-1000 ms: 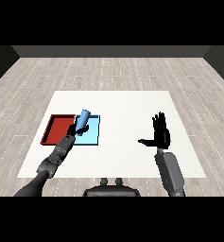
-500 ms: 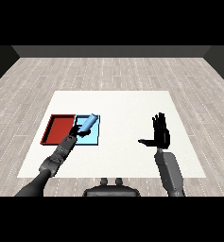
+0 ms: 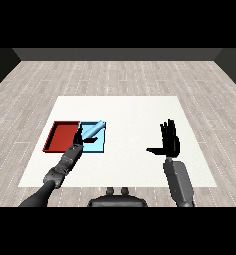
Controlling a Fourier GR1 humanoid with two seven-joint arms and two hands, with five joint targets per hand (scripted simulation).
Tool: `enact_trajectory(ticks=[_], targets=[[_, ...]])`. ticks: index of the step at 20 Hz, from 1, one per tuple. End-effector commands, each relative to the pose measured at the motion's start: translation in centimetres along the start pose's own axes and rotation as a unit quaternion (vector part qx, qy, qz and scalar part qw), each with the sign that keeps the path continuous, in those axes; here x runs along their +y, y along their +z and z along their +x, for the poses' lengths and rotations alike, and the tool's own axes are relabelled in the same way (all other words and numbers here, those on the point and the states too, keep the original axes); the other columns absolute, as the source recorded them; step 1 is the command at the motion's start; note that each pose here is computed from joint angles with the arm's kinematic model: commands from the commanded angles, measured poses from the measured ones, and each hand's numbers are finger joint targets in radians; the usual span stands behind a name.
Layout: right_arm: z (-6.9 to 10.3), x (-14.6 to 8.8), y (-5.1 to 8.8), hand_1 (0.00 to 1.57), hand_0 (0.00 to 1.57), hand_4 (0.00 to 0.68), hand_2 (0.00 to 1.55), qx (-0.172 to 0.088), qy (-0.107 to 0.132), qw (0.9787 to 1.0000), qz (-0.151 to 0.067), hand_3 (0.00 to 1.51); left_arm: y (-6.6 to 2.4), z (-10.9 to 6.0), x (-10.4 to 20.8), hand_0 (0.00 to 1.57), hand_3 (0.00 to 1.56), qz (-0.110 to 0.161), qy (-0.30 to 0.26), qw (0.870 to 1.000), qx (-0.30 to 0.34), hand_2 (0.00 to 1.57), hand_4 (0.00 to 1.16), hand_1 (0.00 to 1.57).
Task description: Pick the blue can and put it in the blue box
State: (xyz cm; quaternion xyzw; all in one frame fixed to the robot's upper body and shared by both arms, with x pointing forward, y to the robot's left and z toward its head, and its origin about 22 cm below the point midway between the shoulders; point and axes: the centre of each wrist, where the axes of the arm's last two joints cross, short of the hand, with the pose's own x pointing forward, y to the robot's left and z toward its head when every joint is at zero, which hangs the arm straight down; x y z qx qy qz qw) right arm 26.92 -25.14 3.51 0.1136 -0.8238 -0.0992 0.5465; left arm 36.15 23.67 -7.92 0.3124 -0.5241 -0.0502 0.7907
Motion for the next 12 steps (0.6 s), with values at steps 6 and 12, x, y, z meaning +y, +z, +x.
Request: enact_trajectory(ticks=[6,12], targets=[[1.1,-1.1,1.0,0.0,0.0,0.0,0.0,-0.008,-0.009,0.9999,0.002,0.0,-0.33,3.9,1.4,0.0,0.0,0.027,0.149,0.952,-0.265,0.0,0.0,0.0],[1.3,-1.7,1.1,0.0,0.0,0.0,0.0,0.019,0.028,0.9994,0.006,0.0,3.13,2.6,0.6,0.0,0.0,-0.035,0.235,0.897,-0.372,0.0,0.0,0.0]])
